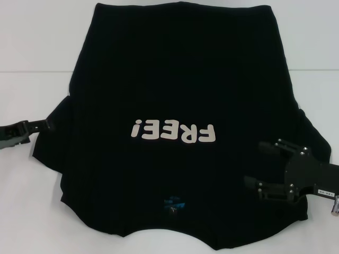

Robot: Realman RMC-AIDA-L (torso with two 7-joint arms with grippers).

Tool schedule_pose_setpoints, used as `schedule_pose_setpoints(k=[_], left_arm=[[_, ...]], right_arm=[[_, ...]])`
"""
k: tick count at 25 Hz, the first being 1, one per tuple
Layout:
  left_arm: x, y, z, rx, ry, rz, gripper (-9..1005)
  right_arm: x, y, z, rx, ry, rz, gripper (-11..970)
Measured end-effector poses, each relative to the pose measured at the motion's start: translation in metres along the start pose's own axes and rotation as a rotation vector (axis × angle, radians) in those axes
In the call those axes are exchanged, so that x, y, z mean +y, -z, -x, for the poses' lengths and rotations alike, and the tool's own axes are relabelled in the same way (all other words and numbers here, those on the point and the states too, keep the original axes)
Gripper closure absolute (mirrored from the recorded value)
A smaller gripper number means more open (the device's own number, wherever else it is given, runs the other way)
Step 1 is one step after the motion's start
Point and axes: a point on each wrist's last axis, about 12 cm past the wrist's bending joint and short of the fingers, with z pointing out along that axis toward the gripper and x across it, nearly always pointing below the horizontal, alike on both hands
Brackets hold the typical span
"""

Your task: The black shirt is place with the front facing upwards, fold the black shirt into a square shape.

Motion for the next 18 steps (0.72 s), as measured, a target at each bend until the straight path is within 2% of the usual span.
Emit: schedule_pose_setpoints(k=[9, 18], left_arm=[[-0.0055, -0.0037, -0.0024, 0.018, -0.01, -0.017, 72], [-0.0049, -0.0037, -0.002, 0.016, -0.016, -0.01, 74]], right_arm=[[0.0002, -0.0002, 0.0, 0.001, 0.001, 0.002, 16], [0.0003, -0.0005, 0.0005, -0.002, 0.001, 0.005, 16]])
